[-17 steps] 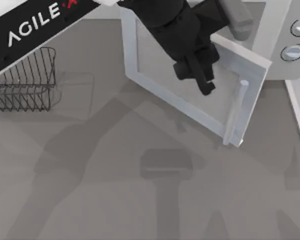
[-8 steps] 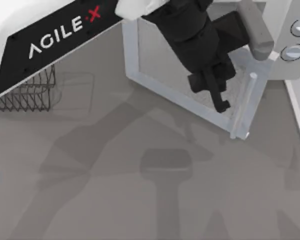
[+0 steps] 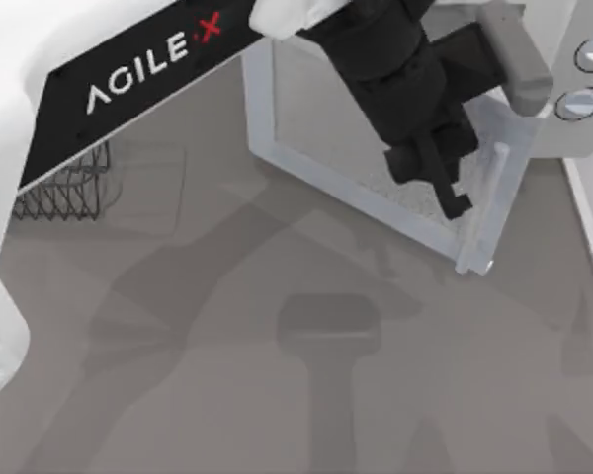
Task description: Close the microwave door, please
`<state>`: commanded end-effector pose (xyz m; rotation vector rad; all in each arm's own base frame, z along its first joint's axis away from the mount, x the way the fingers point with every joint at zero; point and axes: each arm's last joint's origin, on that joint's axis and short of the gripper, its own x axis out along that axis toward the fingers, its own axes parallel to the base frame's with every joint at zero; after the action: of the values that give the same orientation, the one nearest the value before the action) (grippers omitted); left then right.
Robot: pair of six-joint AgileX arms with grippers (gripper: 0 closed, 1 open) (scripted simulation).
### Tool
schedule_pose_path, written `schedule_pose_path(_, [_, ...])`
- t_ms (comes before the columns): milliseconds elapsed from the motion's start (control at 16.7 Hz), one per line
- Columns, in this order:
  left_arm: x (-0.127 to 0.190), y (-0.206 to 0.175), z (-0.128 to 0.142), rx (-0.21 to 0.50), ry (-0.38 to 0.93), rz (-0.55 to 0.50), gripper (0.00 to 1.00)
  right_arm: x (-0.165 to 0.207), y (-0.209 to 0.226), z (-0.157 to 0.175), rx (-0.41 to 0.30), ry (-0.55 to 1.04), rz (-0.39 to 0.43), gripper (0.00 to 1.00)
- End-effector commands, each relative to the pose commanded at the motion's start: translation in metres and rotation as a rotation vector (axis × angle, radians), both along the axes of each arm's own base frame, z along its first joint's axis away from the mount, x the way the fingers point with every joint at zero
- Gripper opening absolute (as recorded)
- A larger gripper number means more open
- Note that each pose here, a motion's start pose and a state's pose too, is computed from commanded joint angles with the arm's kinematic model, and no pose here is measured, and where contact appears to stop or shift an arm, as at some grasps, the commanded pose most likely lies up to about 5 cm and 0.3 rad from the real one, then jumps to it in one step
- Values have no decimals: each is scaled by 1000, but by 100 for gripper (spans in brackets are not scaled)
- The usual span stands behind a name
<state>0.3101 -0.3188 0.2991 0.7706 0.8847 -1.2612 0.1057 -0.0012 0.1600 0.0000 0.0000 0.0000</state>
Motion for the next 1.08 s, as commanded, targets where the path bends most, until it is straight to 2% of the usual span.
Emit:
schedule_pose_path(180, [11,12,10,-48,8,30,0,0,0,0,0,0,0,100])
schedule_pose_path(540, [8,8,6,-35,23,17,0,0,0,0,0,0,0,100])
schedule_pose_path(900, [2,-13,-20,28,116,-14,0,0,0,0,0,0,0,100])
schedule_pose_path(1080, [5,-13,-5,-7,63,5,0,0,0,0,0,0,0,100])
